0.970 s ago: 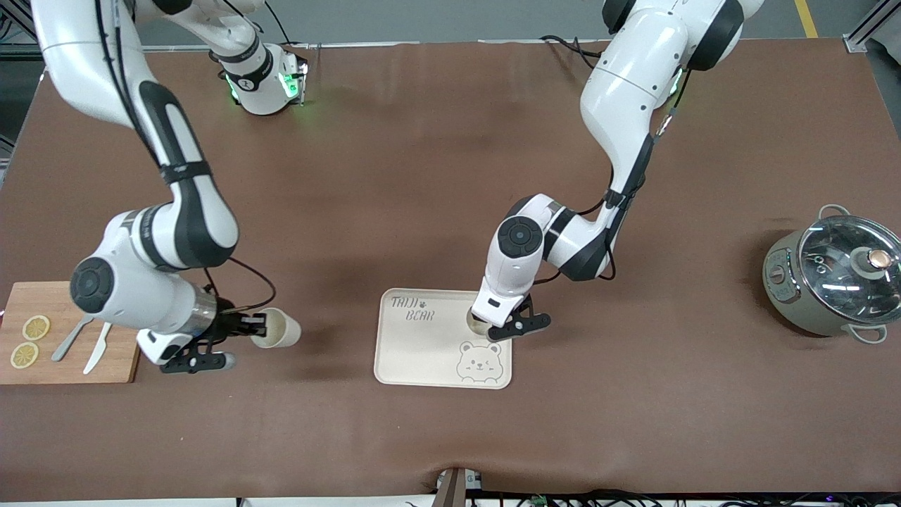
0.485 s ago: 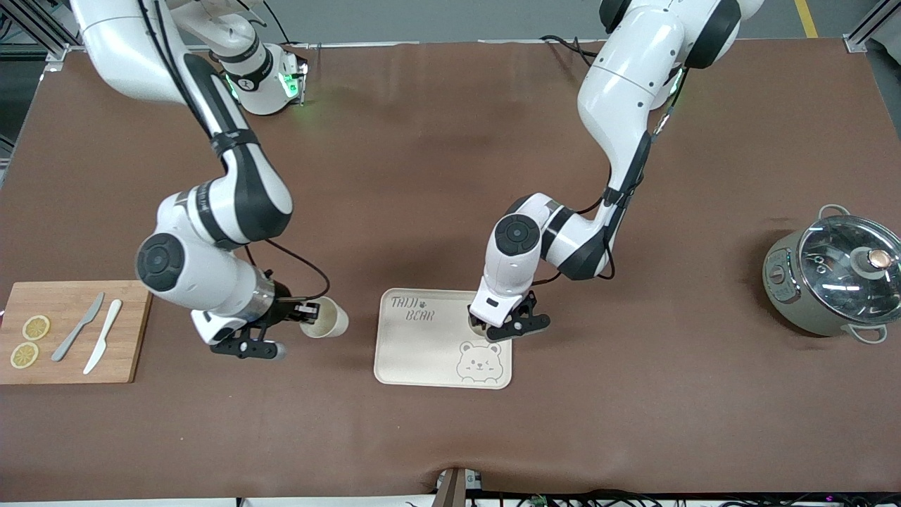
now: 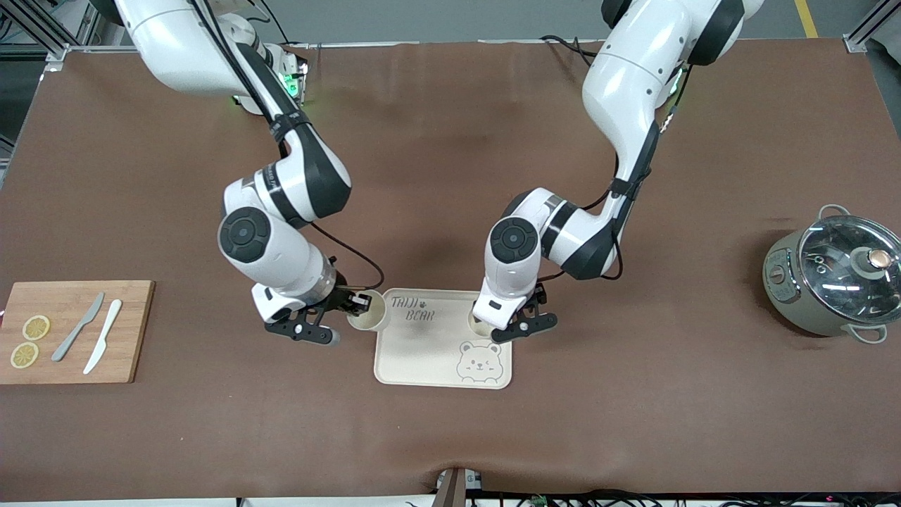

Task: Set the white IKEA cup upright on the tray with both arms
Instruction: 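Lower the cups upright onto the tray and open both grippers, then raise the left gripper away while the right gripper releases its cup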

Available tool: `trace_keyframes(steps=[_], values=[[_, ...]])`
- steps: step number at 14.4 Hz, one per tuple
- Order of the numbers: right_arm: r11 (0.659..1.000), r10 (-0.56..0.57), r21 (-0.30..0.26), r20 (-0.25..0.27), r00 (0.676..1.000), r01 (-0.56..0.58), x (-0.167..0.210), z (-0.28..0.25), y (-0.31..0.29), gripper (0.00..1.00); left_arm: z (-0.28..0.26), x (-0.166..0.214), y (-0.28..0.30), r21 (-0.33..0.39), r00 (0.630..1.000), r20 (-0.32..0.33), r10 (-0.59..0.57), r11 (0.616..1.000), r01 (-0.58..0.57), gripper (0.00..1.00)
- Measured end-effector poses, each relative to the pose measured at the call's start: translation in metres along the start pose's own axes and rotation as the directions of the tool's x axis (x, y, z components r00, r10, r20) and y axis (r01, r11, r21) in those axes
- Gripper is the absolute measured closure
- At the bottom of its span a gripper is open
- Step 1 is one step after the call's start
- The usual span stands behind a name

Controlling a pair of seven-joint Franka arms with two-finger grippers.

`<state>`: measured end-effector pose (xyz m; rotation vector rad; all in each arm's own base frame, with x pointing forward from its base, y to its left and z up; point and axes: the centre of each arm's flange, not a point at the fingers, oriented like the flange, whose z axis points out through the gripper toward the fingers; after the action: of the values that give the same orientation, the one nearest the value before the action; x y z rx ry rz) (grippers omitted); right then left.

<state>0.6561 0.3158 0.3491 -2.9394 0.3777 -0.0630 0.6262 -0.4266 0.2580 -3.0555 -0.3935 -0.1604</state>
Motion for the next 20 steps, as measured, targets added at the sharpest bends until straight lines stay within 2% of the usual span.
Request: trace_keyframes(steps=[5, 11, 15, 20], values=[[0.998, 0.056, 0.012, -0.036, 0.998, -0.055, -0.003, 0.037, -0.012, 0.96, -0.046, 0.013, -0.02, 0.035, 0.999, 0.039, 0.01, 0.999, -0.011, 0.0], [0.997, 0.072, -0.021, -0.086, 0.994, -0.074, -0.027, 0.08, -0.038, 0.96, -0.117, 0.085, -0.109, 0.016, 0.998, 0.047, 0.03, 0.999, -0.031, 0.0], [0.997, 0.077, -0.005, -0.098, 0.992, -0.078, -0.034, 0.098, -0.045, 0.96, -0.132, 0.13, -0.176, -0.001, 0.997, 0.054, 0.049, 0.999, -0.049, 0.0], [0.996, 0.088, 0.004, -0.112, 0.99, -0.088, -0.039, 0.115, -0.049, 0.96, -0.142, 0.162, -0.238, -0.012, 0.995, 0.069, 0.078, 0.997, -0.078, 0.0]])
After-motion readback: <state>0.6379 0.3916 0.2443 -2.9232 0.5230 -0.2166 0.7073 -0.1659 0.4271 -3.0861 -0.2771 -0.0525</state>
